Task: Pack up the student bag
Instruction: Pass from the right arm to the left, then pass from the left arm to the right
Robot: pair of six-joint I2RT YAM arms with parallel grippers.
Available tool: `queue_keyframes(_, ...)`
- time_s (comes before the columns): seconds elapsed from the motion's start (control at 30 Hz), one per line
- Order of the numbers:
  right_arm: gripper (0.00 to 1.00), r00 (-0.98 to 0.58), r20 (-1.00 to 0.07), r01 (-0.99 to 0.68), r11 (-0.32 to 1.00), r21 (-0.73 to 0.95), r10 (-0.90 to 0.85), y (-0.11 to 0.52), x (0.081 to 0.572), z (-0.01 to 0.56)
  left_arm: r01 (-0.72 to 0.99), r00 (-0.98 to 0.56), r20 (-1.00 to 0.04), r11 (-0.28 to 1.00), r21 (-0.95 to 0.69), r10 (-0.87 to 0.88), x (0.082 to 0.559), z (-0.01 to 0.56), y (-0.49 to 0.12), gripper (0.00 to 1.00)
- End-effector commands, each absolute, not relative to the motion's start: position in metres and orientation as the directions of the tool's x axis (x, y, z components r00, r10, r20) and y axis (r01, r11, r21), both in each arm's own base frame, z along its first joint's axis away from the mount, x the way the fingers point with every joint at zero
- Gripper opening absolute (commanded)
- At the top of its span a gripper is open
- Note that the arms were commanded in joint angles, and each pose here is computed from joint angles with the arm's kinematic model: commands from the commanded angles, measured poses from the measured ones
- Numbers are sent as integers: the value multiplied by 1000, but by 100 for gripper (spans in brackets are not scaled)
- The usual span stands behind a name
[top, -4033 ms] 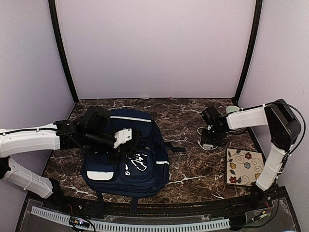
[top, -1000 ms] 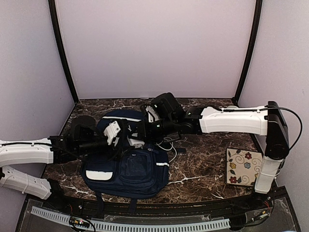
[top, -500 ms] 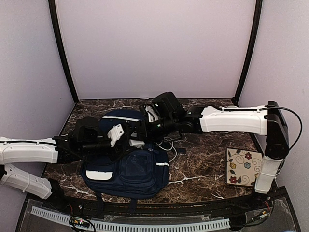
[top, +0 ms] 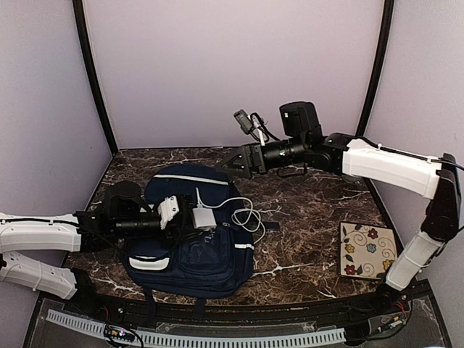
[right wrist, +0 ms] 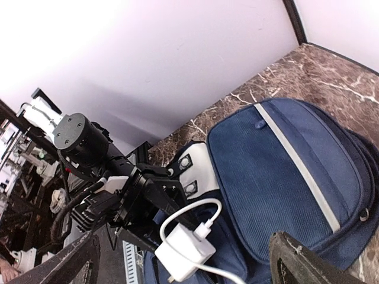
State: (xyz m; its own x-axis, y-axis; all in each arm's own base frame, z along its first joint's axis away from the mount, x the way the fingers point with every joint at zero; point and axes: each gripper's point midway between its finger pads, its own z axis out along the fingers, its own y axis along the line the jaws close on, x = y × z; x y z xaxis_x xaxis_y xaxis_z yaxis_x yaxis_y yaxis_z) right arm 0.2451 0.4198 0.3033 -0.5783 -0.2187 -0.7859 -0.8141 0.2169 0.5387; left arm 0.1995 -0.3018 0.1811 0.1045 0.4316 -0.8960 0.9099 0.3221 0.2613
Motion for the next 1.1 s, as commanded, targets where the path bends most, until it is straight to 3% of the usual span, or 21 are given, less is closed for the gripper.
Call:
queue_keyframes(0.0,98,-457,-840,-876,-20,483,-292,447,250,287,876,257,-889,296,380,380,203,211,-308,0)
queue_keyframes(0.27,88,-360,-853,-858,-226,462,-378,455,232,269,719,520,-762,284,634,386,213,249,-308,0)
queue_keyframes(0.5,74,-392,-810,-801,-271,533,-436,458,213,249,722,532,-754,259,642,386,211,247,-312,0)
queue_keyframes(0.63,56,-402,-798,-788,-274,552,-450,461,210,244,727,536,-757,252,639,373,209,249,-313,0)
queue_keyframes(0.9,44,-411,-793,-773,-291,565,-449,467,205,246,727,542,-755,245,642,369,207,251,-313,0)
queue_keyframes(1.07,22,-417,-786,-758,-303,578,-455,465,200,246,728,536,-754,245,640,378,209,249,-313,0)
